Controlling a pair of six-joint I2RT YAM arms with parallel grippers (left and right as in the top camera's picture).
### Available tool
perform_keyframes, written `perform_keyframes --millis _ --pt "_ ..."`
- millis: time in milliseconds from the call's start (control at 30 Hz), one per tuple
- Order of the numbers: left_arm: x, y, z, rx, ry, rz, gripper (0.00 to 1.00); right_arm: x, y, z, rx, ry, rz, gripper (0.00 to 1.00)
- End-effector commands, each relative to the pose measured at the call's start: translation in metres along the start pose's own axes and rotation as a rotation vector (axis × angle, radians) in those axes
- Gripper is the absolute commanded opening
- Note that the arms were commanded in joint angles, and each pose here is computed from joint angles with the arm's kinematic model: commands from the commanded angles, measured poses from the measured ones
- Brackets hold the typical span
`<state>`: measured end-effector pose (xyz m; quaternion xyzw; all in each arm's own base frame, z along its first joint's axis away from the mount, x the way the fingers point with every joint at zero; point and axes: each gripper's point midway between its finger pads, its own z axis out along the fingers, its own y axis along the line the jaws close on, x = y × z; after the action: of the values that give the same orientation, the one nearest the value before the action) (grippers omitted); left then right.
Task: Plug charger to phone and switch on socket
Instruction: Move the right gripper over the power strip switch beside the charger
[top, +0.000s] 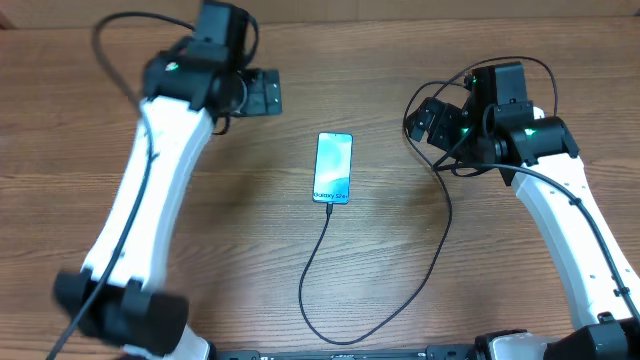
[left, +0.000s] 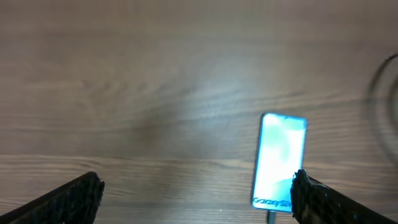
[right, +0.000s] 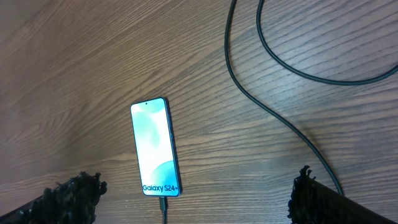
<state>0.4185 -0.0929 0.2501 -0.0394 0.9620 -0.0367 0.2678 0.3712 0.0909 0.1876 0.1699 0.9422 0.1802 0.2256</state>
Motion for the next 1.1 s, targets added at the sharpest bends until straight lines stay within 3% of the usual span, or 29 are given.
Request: perform_keyframes --millis 0,500,767,1067 --pt "-0.004 0.006 -0.016 -0.021 -0.037 0.017 1.00 -0.006 0.002 -0.010 -0.004 -0.036 -0.002 1.00" --pt "-0.002 0.006 -0.013 -0.024 -0.025 0.018 1.00 -0.004 0.003 -0.016 -0.004 -0.019 -0.003 1.00" --pt "-0.002 0.006 -0.013 -0.024 -0.025 0.018 1.00 -0.035 0.006 -0.076 -0.053 -0.033 -0.026 1.00" --pt "-0.002 0.006 -0.013 -0.024 -0.025 0.018 1.00 -0.093 -0.082 -0.150 -0.011 -0.093 0.086 1.00"
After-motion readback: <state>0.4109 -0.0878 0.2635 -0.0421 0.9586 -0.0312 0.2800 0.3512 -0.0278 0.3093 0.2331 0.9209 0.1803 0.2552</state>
